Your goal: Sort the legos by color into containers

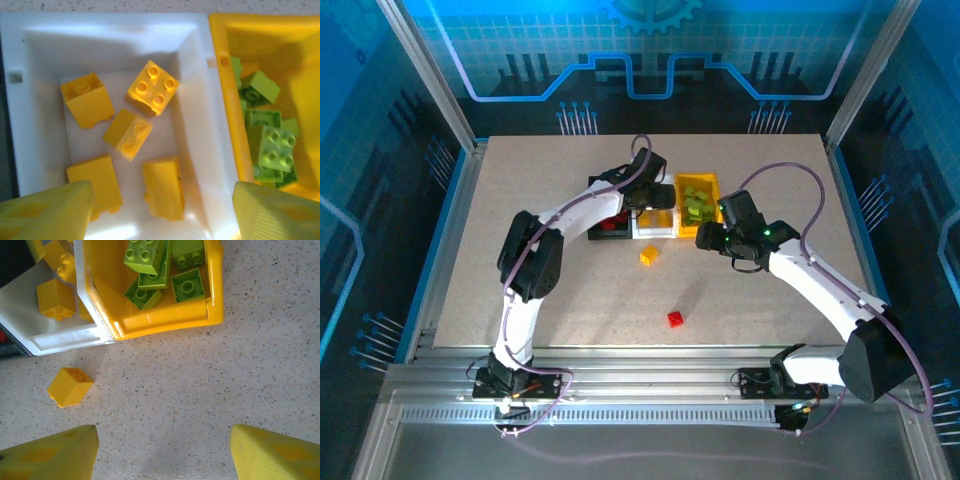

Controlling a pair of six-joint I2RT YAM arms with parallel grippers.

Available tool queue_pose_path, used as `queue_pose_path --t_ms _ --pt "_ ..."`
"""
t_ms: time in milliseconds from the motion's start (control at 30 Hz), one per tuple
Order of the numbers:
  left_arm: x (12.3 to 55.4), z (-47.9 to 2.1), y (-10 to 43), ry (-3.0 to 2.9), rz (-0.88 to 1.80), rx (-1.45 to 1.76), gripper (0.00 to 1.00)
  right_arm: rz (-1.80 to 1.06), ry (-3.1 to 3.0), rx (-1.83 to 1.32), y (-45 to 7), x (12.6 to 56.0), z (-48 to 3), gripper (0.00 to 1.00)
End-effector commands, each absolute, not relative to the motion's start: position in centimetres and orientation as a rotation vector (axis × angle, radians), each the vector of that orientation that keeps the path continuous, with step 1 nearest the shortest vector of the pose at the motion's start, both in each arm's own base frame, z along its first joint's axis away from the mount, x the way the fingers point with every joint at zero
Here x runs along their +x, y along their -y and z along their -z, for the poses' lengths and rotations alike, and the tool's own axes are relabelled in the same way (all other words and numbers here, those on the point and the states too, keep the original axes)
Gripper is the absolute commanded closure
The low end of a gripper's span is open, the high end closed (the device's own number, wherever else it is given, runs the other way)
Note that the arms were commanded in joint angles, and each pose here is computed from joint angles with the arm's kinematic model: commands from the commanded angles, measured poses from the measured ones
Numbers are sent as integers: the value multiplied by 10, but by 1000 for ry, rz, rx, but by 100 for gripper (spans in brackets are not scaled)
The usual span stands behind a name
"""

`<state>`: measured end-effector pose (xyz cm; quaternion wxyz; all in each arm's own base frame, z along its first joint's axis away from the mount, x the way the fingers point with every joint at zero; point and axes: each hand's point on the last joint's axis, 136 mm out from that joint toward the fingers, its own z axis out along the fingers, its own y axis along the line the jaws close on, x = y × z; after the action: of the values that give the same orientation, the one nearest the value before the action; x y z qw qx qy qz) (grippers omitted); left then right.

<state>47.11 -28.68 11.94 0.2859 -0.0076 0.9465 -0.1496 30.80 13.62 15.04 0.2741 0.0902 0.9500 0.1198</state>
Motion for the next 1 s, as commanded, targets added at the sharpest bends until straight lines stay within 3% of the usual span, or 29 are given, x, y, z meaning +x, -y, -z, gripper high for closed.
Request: queue_pose_path --t_ms 0,200,400,633,967 --pt "440 -178 293 -2436 519 36 19 -313 -2533 279 -131 309 -158 29" --pt "373 -163 283 -2482 540 155 11 -330 -2539 278 -135 311 -152 29" --pt "330 -93 279 -2626 386 307 10 -337 -2552 282 -138 315 -145 29" --pt "339 -41 279 -2652 187 354 13 -352 -2552 277 -140 314 -147 29" --pt "367 -34 276 -2536 50 378 24 -349 -2538 278 -137 311 -150 29"
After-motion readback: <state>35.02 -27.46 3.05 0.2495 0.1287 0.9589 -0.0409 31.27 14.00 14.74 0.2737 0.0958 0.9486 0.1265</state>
